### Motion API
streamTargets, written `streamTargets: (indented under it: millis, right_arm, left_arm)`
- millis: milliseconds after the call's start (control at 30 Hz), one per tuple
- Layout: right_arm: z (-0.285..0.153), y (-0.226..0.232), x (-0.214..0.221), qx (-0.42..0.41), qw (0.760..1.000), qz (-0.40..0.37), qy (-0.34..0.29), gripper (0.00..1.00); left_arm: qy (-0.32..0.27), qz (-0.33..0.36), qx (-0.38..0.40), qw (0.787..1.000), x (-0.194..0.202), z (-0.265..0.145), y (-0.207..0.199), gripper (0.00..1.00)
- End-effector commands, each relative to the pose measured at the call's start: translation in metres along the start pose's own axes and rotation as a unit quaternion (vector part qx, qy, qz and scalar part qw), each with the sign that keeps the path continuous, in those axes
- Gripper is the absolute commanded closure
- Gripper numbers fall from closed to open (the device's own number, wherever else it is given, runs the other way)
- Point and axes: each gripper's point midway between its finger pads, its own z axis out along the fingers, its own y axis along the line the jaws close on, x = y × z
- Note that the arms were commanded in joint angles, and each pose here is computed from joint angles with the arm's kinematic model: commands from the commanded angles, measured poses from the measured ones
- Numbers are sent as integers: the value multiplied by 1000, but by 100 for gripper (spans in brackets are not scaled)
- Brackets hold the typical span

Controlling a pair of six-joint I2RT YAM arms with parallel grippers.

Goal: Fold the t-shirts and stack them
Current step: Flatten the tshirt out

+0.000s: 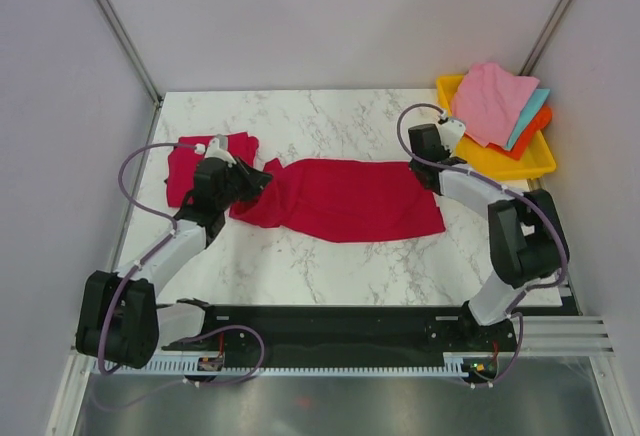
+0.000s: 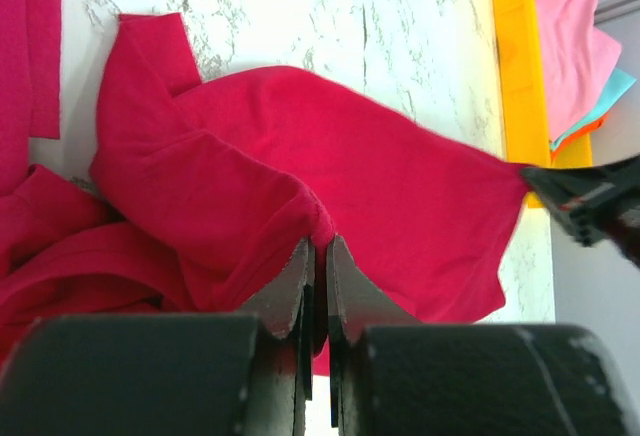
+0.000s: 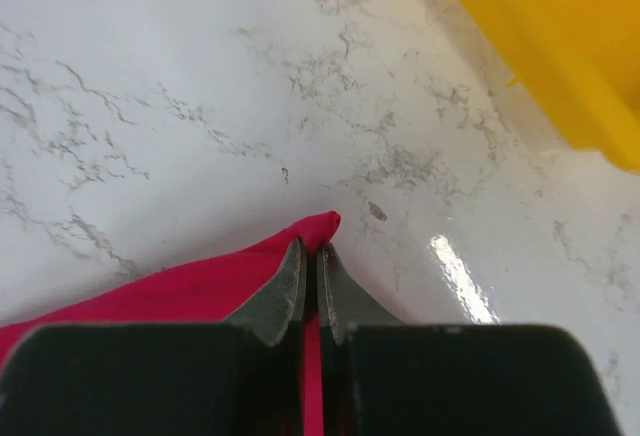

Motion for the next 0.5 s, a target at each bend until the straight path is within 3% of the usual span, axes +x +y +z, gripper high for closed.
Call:
streamTargets:
  millis: [0, 267, 467]
  right_arm:
    - [-37, -12, -45, 6, 997, 43, -63, 100]
    - [-99, -46, -89, 3, 983, 110, -146, 100]
    - [-95, -32, -75, -37, 986, 106, -120, 100]
  left_arm:
    - [-8, 32, 21, 999, -7, 7, -11, 98]
    - [79, 28, -6, 996, 24, 55, 11, 98]
    - [116, -13, -77, 990, 23, 99, 43, 98]
